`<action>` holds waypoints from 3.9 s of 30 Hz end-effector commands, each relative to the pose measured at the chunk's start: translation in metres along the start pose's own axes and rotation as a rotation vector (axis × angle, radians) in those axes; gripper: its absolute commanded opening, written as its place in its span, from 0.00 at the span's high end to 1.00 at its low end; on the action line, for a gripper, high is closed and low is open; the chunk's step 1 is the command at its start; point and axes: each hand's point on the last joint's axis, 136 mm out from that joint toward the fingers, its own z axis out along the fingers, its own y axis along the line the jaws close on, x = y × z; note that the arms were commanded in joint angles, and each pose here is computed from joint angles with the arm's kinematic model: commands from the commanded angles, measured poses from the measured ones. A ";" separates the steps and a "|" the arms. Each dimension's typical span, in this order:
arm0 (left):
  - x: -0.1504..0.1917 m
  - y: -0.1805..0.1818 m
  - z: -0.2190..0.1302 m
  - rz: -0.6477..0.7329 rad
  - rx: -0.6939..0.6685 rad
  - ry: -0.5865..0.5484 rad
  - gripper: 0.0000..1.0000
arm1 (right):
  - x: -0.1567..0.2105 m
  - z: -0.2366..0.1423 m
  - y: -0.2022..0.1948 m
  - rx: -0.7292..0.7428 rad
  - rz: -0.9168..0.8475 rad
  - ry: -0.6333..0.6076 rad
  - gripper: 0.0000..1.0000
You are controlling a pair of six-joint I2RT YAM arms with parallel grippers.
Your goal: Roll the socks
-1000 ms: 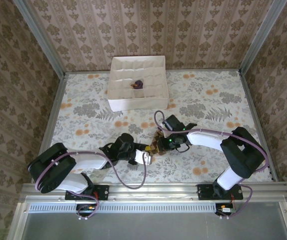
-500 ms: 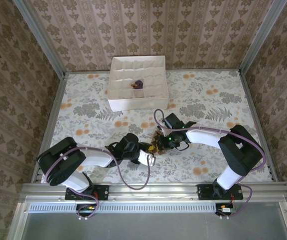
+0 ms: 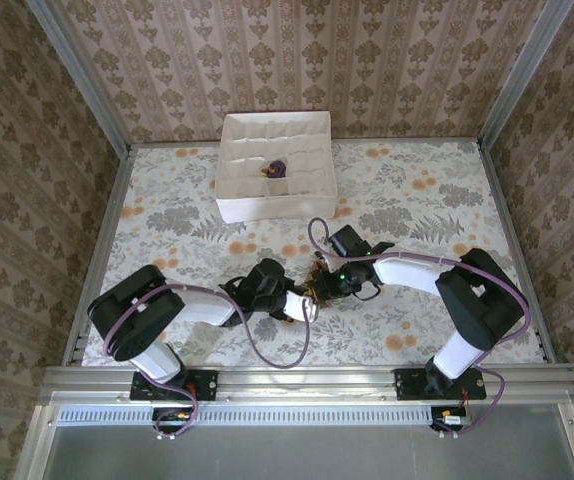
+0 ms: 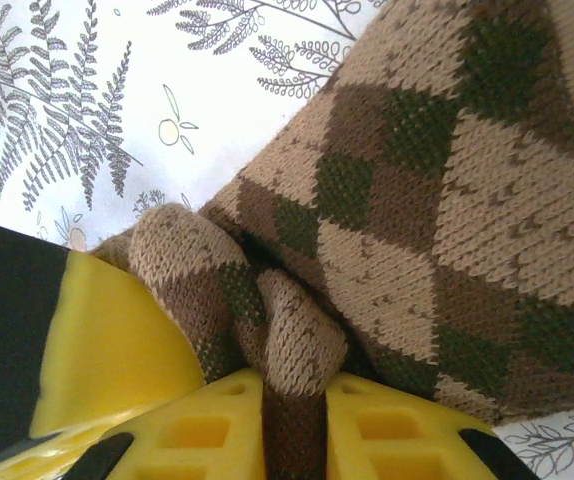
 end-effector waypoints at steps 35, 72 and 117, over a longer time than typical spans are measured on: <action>-0.022 -0.012 -0.008 -0.954 0.837 0.109 1.00 | 0.014 -0.053 0.016 -0.092 -0.159 -0.351 0.44; -0.003 0.033 -0.039 -0.450 0.139 -0.089 0.63 | 0.070 0.004 -0.071 0.301 0.209 0.007 1.00; 0.010 -0.004 0.001 0.057 0.065 0.054 0.46 | 0.066 0.013 -0.057 0.246 0.135 0.089 1.00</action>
